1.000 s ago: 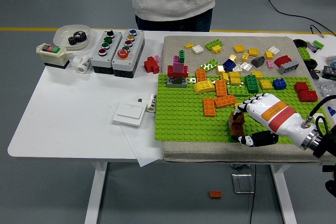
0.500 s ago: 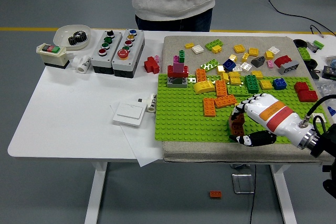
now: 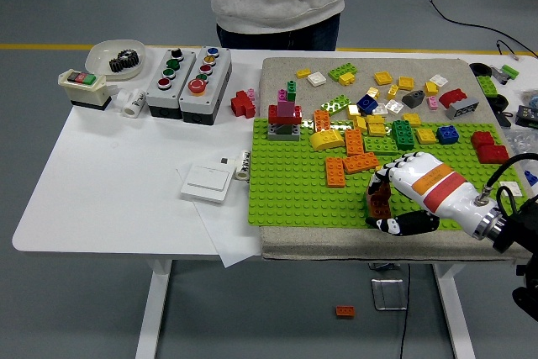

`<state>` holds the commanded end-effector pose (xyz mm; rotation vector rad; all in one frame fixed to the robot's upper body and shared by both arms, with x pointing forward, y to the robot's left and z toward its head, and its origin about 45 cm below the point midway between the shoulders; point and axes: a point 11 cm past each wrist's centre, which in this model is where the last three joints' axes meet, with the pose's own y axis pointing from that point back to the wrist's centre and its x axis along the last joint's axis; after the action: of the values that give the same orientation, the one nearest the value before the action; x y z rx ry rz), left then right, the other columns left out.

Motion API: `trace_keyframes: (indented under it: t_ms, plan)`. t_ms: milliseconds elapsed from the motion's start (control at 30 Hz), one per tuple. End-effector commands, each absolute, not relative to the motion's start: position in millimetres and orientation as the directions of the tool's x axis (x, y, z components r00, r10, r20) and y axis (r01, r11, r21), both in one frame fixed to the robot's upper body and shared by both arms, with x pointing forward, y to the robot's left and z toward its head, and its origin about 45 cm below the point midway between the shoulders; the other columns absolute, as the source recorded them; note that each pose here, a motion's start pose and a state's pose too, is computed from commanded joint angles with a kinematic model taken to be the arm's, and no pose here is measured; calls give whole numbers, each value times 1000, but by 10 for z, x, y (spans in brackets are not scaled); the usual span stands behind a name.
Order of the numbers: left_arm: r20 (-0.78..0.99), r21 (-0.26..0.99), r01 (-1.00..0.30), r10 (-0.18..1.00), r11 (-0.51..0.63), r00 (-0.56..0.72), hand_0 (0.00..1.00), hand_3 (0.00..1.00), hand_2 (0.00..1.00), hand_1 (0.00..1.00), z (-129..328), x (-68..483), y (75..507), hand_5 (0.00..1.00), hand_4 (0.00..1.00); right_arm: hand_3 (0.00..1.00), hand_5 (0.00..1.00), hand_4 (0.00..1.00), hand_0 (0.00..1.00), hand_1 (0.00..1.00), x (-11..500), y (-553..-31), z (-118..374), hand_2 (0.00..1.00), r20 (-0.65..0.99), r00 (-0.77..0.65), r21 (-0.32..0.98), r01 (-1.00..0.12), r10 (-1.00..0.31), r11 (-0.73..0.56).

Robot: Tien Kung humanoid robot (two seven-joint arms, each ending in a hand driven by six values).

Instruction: Pick up the brick,pile it on top of brick,press brick,pick up the brick,pile it on top of brick,press brick

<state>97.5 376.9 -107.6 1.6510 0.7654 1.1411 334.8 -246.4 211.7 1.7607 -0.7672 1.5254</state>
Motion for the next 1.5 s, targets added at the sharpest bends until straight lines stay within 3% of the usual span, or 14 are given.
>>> trace_keyframes:
  t_ms: [833,1500]
  plan:
    - [331,936,-14,866,-352,374,859,619,815,813,-1083,937,3776,678,712,543,555,821,557,522,3330,-2489,2037,553,986,168,146,-789,20,-596]
    - [330,936,-13,867,-351,374,858,619,815,813,-1084,930,3778,678,711,545,556,822,556,521,3413,-2509,2341,552,997,76,44,-805,-29,-591]
